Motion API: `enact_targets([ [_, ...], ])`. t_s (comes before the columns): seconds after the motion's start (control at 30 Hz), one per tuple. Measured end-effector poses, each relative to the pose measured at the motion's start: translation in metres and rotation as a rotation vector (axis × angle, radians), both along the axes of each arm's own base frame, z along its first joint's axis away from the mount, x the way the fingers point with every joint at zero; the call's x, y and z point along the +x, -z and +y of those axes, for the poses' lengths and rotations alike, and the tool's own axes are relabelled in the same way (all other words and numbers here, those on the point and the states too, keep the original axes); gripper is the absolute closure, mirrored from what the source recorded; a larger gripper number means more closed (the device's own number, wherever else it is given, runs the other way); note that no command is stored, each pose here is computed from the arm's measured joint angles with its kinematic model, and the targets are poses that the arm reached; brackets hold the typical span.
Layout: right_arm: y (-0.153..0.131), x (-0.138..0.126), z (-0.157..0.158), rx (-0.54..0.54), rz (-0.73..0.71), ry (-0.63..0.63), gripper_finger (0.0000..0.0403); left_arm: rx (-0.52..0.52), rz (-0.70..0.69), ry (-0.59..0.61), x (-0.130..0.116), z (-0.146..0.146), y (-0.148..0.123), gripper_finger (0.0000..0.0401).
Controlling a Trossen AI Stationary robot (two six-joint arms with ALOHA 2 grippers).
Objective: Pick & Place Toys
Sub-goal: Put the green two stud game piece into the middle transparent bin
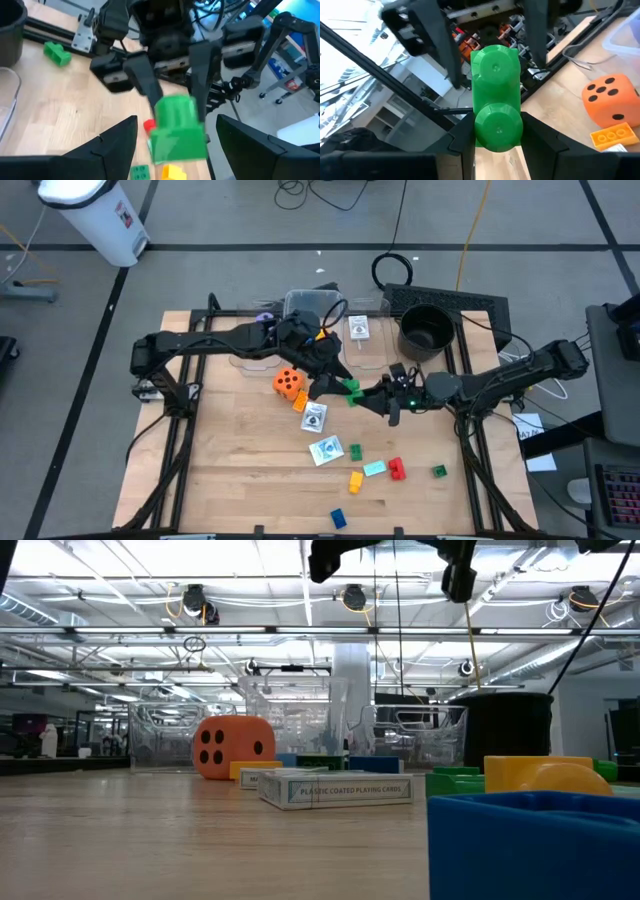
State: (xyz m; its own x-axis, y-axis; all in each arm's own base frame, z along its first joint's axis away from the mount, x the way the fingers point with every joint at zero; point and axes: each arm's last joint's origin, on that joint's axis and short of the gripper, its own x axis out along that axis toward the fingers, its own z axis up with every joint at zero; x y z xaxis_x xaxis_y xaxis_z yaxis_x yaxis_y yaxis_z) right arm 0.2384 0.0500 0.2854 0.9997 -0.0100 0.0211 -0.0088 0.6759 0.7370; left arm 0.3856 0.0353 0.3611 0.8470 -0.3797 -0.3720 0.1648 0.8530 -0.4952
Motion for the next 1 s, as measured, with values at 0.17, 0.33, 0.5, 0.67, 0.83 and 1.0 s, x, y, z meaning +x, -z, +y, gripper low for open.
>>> enact_targets([
  [0.17,-0.001,0.0,0.0,-0.001,-0.006,-0.016,0.0285,-0.036,0.011,0.014,0.0,-0.001,0.0,0.0129],
  [0.33,-0.001,0.0,0.0,0.0,-0.012,-0.016,0.0285,-0.053,0.015,0.033,0.0,-0.001,0.0,0.0183],
  [0.5,-0.002,0.0,0.001,-0.005,-0.021,-0.017,0.0285,-0.063,0.016,0.053,-0.001,-0.002,0.0,0.0256],
  [0.67,-0.005,0.0,0.001,-0.011,-0.057,-0.027,0.0246,-0.075,-0.01,0.096,0.0,-0.002,-0.002,0.0267],
  [0.83,-0.012,-0.001,0.001,-0.023,-0.12,-0.088,0.0185,-0.082,-0.076,0.149,-0.001,-0.004,-0.009,0.0267],
  [1.0,-0.018,-0.003,-0.004,-0.057,-0.164,-0.129,0.0153,-0.067,-0.133,0.127,-0.015,0.004,-0.028,0.0267],
])
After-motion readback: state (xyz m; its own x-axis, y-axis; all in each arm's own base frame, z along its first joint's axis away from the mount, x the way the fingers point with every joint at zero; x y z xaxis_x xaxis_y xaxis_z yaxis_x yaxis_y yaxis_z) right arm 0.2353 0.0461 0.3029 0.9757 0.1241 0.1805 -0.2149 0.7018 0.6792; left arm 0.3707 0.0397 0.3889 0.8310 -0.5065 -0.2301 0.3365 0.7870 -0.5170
